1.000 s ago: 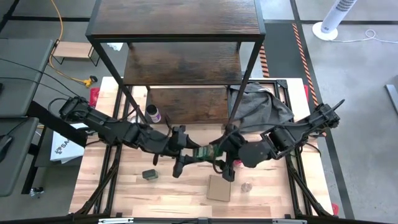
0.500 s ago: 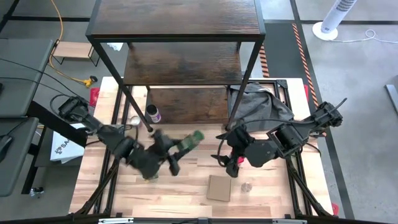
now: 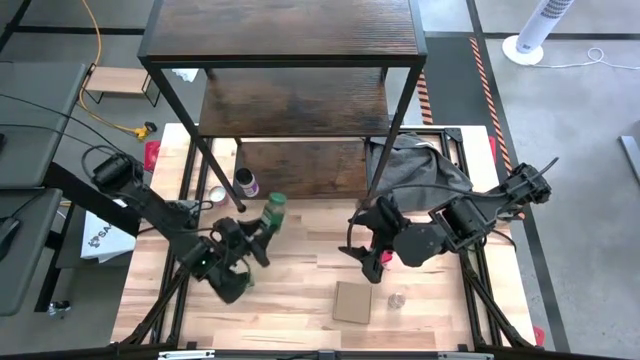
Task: Shelf spices
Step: Put the green seasoning bottle on the shelf
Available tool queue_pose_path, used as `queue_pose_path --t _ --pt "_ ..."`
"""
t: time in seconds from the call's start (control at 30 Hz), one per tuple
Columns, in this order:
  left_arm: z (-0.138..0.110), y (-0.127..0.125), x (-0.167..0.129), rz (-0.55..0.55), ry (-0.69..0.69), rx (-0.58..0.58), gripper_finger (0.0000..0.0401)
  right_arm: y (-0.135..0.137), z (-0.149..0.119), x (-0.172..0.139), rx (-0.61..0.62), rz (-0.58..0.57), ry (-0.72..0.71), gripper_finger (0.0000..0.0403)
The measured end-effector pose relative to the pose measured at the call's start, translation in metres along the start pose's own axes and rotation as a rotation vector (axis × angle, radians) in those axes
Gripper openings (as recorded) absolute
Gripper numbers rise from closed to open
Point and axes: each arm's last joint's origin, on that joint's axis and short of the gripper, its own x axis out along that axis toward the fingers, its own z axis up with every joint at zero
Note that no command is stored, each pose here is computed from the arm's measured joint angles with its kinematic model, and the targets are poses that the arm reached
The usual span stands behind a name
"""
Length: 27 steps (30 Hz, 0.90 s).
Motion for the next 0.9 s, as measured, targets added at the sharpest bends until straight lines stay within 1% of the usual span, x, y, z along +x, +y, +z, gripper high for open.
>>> queue_pose_path --t 0.1,0.23,0.33,0.43,0.5,0.6,0.67,0.77,0.83,0.9 --pt "-0.006 0.018 0.013 0.060 -0.049 0.073 0.0190 -0.004 0.002 0.003 0.003 -0.021 0.003 0.0323" --pt "-0.010 0.033 0.020 0.094 -0.130 0.074 0.0190 -0.011 0.004 0.006 0.001 -0.094 -0.023 0.0323" --pt "-0.009 0.034 0.023 0.110 -0.148 0.123 0.0190 -0.015 0.006 0.008 -0.006 -0.119 -0.030 0.0323" --pt "-0.011 0.032 0.030 0.144 -0.160 0.212 0.0190 -0.018 0.004 0.009 -0.062 -0.140 -0.002 0.0323" --pt "-0.016 0.031 0.037 0.178 -0.163 0.288 0.0190 -0.020 -0.003 0.013 -0.095 -0.167 0.016 0.0323" --pt "-0.028 0.031 0.049 0.216 -0.169 0.336 0.0190 -0.023 -0.024 0.029 -0.153 -0.219 0.050 0.0323" --pt "-0.038 0.030 0.053 0.226 -0.171 0.330 0.0190 -0.027 -0.036 0.049 -0.158 -0.201 0.039 0.0320" --pt "-0.051 0.029 0.056 0.224 -0.170 0.310 0.0190 -0.033 -0.049 0.078 -0.132 -0.090 -0.007 0.0312" --pt "-0.059 0.029 0.061 0.233 -0.174 0.293 0.0190 -0.040 -0.054 0.094 -0.097 -0.036 -0.070 0.0304" --pt "-0.065 0.029 0.067 0.247 -0.182 0.264 0.0190 -0.050 -0.057 0.107 -0.059 -0.019 -0.154 0.0291"
